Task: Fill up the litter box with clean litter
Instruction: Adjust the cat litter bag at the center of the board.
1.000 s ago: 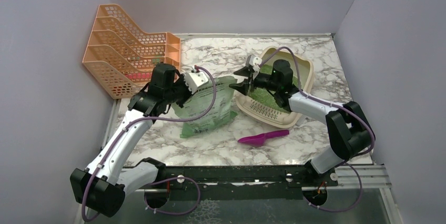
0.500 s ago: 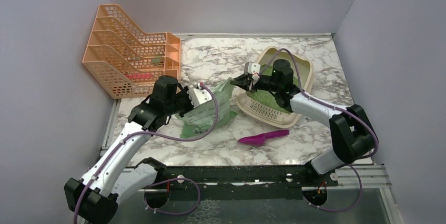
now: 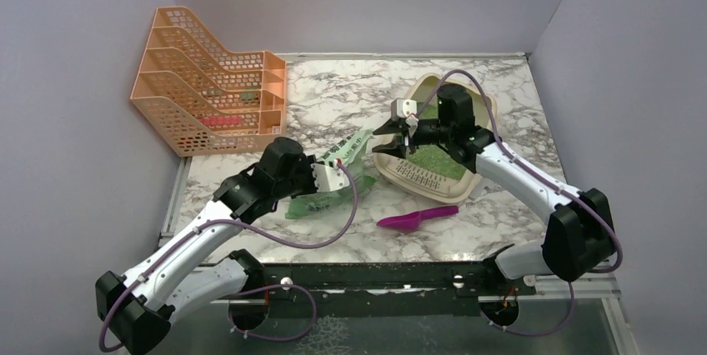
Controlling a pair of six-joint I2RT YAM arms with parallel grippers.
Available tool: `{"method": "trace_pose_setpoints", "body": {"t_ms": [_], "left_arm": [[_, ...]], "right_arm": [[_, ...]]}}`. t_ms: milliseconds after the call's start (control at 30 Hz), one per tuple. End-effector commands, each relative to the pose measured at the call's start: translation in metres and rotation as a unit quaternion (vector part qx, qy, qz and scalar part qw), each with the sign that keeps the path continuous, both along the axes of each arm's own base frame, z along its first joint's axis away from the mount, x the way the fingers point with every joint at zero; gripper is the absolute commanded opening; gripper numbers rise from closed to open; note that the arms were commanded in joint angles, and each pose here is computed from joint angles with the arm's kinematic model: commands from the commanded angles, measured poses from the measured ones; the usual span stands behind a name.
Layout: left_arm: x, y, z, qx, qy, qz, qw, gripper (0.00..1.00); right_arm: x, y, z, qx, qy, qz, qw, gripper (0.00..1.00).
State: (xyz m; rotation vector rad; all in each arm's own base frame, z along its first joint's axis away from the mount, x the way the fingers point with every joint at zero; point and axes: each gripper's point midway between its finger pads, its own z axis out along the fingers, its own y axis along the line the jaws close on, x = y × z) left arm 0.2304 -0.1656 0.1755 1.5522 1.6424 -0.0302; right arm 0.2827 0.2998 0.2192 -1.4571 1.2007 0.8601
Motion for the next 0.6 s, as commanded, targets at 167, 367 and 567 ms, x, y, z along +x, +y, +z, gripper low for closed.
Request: {"method": "trace_pose_setpoints", "body": {"t_ms": [167, 367, 567], "left_arm": [[-0.021, 0.038, -0.003, 0.063, -0.041, -0.015, 0.997, 0.0], [-0.028, 0.039, -0.012, 0.086, -0.026, -0.042, 0.995, 0.0], [-0.027, 0.045, -0.012, 0.117, -0.043, -0.059, 0.99, 0.0]], "right_arm": [[0.023, 0.004, 0.038, 0.055, 0.095, -0.063, 0.992, 0.53], [0.038, 0.024, 0.064, 0.08, 0.265, -0.084, 0.957, 0.68], [0.039, 0.039, 0.037, -0.002, 0.403, -0.054, 0.913, 0.9]]}}
